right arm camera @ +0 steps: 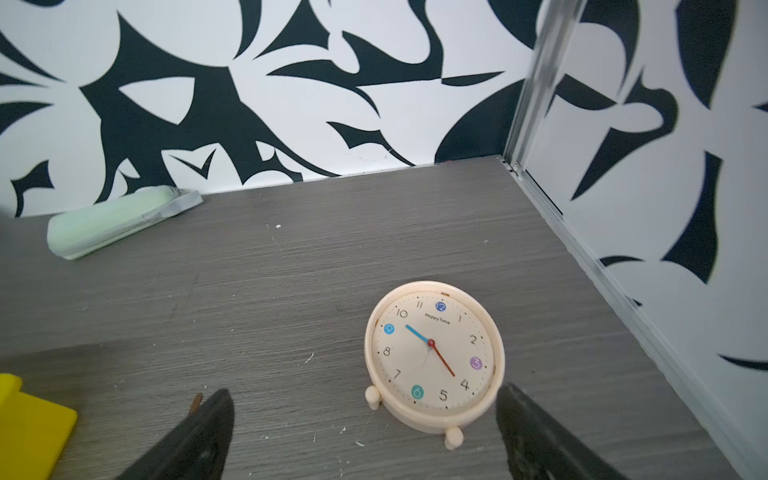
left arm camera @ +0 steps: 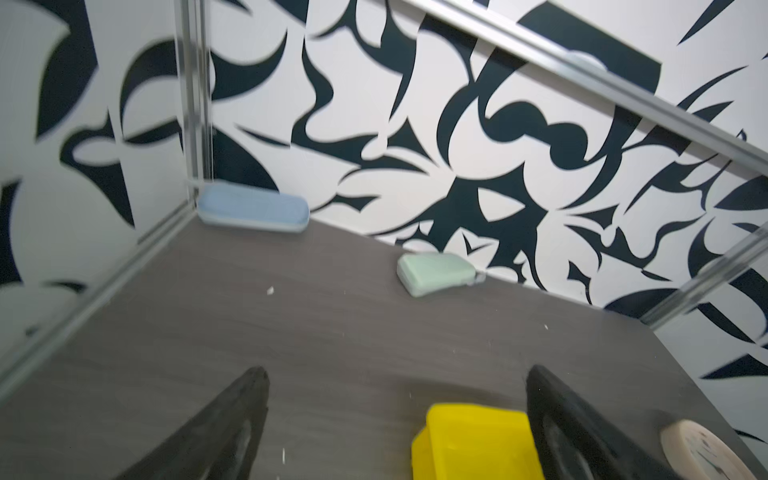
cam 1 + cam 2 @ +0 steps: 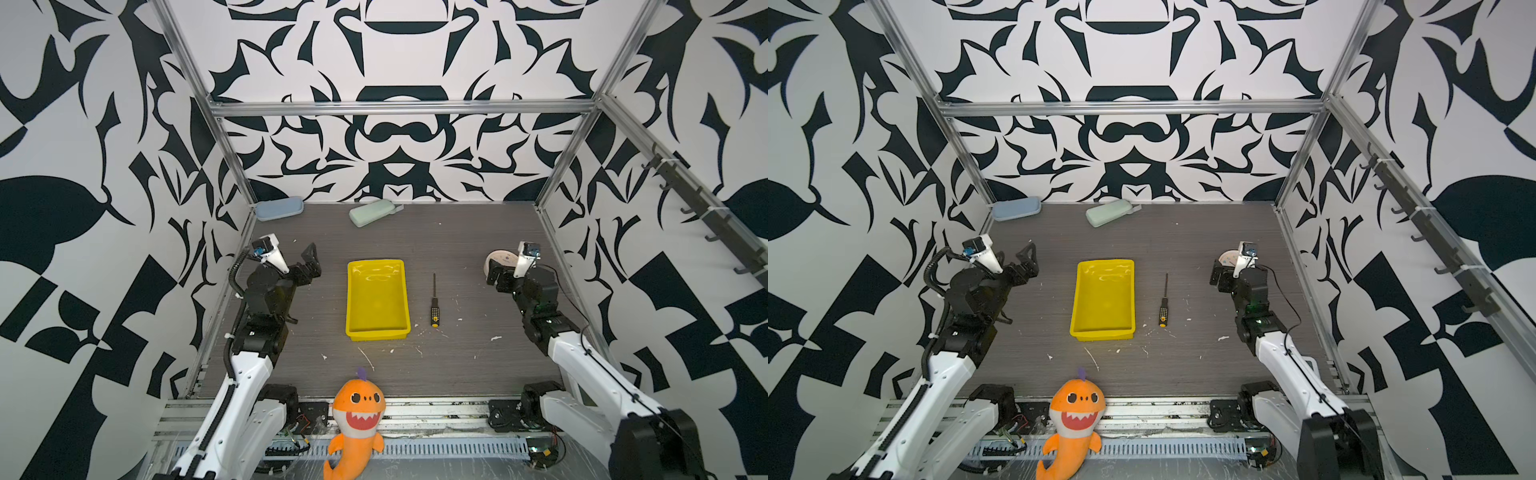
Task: Put the screwdriver in the bin
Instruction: 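Raise both arms and move the right gripper toward the screwdriver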
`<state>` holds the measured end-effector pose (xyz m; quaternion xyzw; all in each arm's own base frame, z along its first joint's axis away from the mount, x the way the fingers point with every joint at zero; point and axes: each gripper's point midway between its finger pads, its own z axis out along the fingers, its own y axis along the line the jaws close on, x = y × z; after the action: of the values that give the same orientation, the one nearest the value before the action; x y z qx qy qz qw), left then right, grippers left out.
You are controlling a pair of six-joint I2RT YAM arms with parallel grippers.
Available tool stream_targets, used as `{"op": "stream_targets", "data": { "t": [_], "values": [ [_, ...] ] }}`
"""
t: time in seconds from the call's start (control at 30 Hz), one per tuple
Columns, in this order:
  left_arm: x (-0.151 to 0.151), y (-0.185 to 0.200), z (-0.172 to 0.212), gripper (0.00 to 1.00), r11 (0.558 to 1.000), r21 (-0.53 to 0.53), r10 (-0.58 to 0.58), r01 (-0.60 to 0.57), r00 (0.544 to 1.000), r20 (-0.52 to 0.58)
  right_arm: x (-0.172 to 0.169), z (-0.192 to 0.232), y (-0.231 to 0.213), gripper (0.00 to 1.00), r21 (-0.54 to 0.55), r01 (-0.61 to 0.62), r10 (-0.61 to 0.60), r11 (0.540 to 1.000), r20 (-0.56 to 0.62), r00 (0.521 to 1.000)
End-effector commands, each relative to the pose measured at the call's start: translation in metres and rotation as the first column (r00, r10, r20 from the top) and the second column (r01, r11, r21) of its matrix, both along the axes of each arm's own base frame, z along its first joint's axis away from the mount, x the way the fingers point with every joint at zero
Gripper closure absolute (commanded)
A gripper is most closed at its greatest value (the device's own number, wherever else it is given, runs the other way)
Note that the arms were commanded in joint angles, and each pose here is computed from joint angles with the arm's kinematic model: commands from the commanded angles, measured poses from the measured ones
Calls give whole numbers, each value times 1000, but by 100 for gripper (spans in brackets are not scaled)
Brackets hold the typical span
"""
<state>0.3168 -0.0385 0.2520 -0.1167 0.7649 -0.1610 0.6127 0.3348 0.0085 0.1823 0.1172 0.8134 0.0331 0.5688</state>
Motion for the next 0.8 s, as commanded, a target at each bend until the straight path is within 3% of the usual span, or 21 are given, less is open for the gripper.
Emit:
{"op": "stream_targets", "data": {
  "t": [0.0,0.07,0.23,0.3,0.37,0.47,0.5,0.57,0.63,0.77],
  "values": [
    [-34,0,-89,1,992,-115,17,-58,942,-334,-47,-50,-45,1,158,396,-357,905,-227,906],
    [-43,8,-97,1,987,-116,61,-110,930,-362,-46,-45,-39,1,147,336,-301,930,-220,928],
    [-59,27,-86,1,979,-64,158,-196,914,-372,-43,-36,-29,0,155,287,-243,945,-251,937],
    [-71,51,-89,1,939,-42,297,-342,865,-403,-43,-35,-26,1,146,273,-224,951,-281,933],
    [-80,65,-93,1,901,-25,382,-432,821,-424,-52,-37,-41,2,92,356,-311,930,-321,895],
    [-83,67,-99,1,894,-21,393,-447,806,-443,-69,-33,-67,0,27,514,-477,857,-333,813],
    [-85,66,-105,1,891,-25,393,-453,799,-455,-72,-28,-70,1,-2,519,-489,855,-336,805],
    [-88,67,-119,1,873,-47,404,-485,774,-488,-76,-19,-72,0,-54,501,-485,863,-363,796],
    [-86,61,-132,1,885,-60,373,-461,782,-500,-74,-15,-65,0,-72,446,-435,892,-403,805],
    [-81,54,-149,1,898,-81,337,-431,797,-501,-59,-27,-32,0,27,300,-253,953,-474,844]
  ]
}}
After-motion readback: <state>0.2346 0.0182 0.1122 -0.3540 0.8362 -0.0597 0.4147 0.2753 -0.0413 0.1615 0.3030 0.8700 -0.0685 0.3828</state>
